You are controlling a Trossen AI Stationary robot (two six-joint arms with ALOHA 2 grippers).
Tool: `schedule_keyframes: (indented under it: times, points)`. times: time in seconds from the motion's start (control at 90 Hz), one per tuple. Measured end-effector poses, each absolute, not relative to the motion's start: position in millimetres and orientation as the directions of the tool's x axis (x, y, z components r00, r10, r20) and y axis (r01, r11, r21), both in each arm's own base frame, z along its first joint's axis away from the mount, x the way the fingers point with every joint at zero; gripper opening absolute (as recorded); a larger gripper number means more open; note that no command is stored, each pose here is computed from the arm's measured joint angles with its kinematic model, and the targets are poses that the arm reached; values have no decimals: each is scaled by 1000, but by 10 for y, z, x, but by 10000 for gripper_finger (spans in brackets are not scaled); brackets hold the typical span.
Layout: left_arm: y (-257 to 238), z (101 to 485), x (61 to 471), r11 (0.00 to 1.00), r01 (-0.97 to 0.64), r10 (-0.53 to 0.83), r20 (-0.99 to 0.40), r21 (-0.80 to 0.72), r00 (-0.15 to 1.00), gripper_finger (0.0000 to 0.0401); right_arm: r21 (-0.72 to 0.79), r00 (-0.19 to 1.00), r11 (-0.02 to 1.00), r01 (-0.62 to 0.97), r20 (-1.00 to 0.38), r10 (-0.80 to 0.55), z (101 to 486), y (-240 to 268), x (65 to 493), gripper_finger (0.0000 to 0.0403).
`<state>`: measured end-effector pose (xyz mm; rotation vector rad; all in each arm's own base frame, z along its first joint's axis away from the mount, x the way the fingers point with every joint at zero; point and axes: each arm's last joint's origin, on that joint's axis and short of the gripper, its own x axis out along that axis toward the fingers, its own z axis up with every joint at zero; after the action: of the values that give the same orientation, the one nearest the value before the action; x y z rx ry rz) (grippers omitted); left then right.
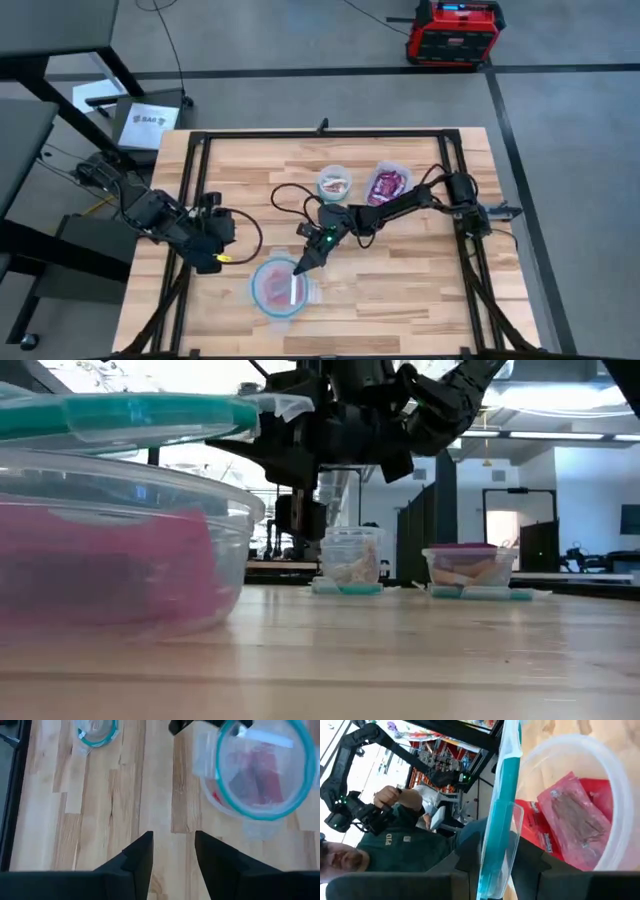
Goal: Sort candy
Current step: Close the bottom left transparent bin with the lid
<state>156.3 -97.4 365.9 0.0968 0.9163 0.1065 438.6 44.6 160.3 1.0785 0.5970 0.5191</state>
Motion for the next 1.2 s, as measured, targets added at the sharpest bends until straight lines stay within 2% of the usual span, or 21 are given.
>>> schedule_keyframes:
  times: [0.378, 0.711, 1.033, 1.2]
  points:
    - [-997, 3646, 1597, 990, -49, 134, -785, 131, 605, 130, 896, 689, 443, 29, -339, 640, 1429, 255, 4334, 125]
    - [-1172, 3446, 1839, 973, 23, 179, -820, 228, 544, 130, 884, 666, 458, 90, -396, 632, 1369, 168, 4302, 129]
    - [-1540, 3299, 2340, 980, 90, 69, -721, 180, 689, 130, 883, 665, 461, 92, -399, 632, 1365, 204, 4300, 129]
    - [-1755, 3048, 2611, 974, 146, 22, -713, 174, 701, 130, 881, 664, 464, 88, -399, 632, 1365, 214, 4300, 129]
